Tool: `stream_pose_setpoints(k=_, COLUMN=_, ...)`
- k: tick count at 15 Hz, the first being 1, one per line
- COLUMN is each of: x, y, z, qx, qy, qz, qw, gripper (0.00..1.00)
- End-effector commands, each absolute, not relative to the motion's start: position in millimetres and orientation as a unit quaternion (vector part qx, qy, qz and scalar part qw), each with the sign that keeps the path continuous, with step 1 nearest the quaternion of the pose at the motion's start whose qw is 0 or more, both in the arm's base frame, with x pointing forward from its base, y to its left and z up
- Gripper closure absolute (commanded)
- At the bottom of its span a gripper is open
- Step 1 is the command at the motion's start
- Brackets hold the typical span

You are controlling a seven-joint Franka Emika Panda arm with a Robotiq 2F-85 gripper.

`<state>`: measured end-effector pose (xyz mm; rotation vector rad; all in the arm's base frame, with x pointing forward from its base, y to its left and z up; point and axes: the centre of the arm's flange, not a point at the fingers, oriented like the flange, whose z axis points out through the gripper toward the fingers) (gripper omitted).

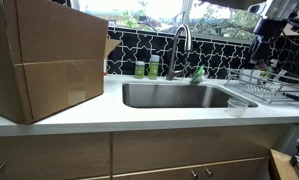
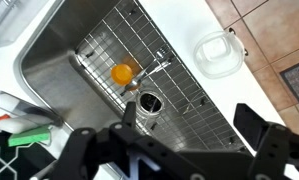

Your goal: Place the clear container upright.

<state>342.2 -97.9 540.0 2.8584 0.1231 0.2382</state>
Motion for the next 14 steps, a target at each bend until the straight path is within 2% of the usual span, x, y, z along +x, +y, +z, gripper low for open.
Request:
stream_pose_setpoints(k=1, x=334, y=-87, z=579, qx=0.981, qy=-0.054, qz=0.082, qw=0.165, gripper=0.0)
stream_pose_setpoints(k=7, x=325, y=-82, z=612, qx=0.953, qy=-0.202, qz=0.087, qw=0.21, gripper=0.0)
stream_pose_setpoints(k=14, x=324, y=-83, z=607, qx=0.893, qy=-0.352, qz=0.093, qw=0.263, gripper=0.0)
